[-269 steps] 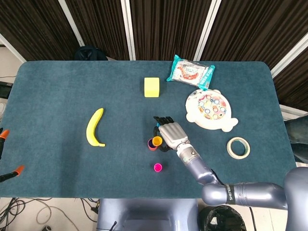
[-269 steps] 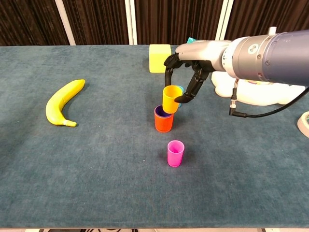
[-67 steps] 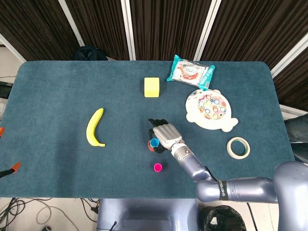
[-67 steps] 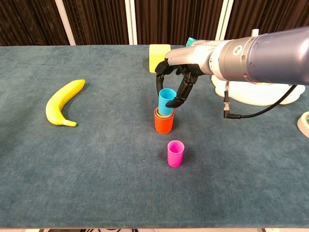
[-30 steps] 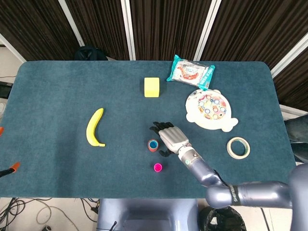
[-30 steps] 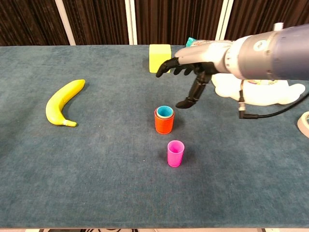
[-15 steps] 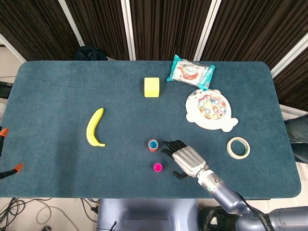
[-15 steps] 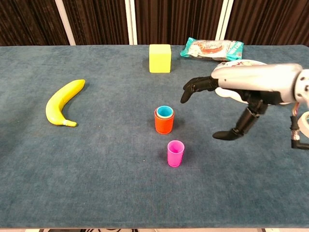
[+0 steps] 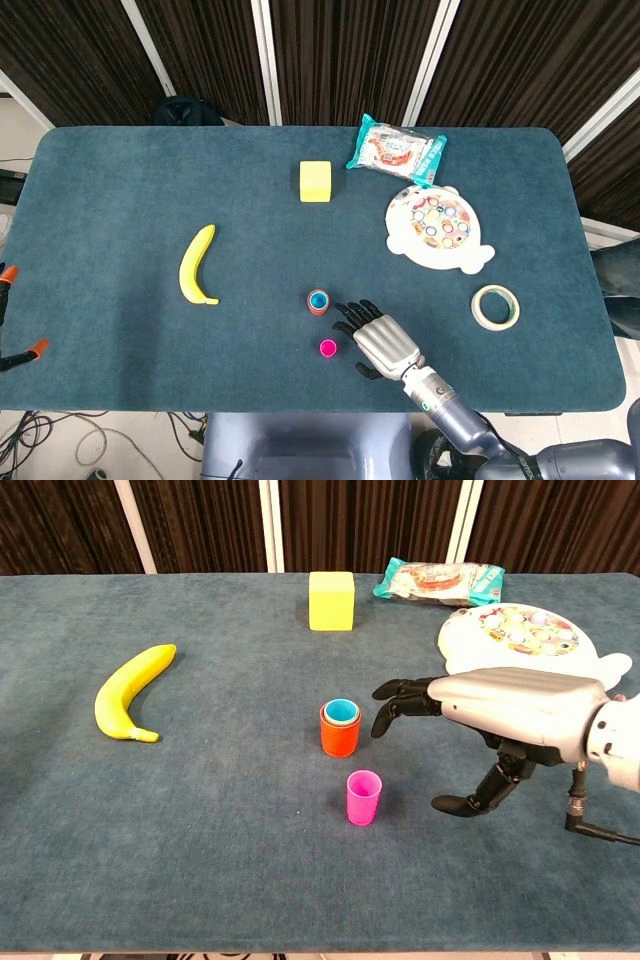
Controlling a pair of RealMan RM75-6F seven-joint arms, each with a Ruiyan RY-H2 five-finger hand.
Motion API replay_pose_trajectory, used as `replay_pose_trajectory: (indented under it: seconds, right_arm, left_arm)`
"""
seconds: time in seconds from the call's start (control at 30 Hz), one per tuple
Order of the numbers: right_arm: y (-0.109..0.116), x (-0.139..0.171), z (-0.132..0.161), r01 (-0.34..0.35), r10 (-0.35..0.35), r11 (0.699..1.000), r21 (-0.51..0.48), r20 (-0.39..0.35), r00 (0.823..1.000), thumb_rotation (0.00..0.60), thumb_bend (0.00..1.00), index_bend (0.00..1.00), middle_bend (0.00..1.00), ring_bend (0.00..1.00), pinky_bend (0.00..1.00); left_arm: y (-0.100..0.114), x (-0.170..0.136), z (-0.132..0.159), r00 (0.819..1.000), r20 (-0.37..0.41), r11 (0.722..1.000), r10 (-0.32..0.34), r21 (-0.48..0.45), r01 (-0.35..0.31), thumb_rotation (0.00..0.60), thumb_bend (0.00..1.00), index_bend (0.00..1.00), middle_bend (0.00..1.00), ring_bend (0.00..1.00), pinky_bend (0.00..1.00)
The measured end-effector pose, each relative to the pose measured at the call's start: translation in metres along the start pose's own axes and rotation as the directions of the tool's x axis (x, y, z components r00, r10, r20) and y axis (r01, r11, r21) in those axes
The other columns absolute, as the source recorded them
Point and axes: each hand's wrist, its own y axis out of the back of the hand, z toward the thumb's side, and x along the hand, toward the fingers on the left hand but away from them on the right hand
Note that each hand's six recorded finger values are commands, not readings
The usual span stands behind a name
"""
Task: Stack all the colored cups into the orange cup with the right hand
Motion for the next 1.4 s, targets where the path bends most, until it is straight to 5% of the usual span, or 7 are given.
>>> replay_pose_trajectory:
  seconds: [1.4]
  right_arm:
    - [-0.014, -0.047, 0.025, -0.013, 0.013, 1.0, -0.026, -0.026, 1.0, 0.6, 0.41, 0.43, 0.0, 0.09, 0.1]
  left_arm:
    - [0.002, 0.001, -0.002, 1.0, -0.003, 1.0, 0.005, -0.003, -0.005, 0.6, 0.0, 0.0, 0.0, 0.0, 0.04]
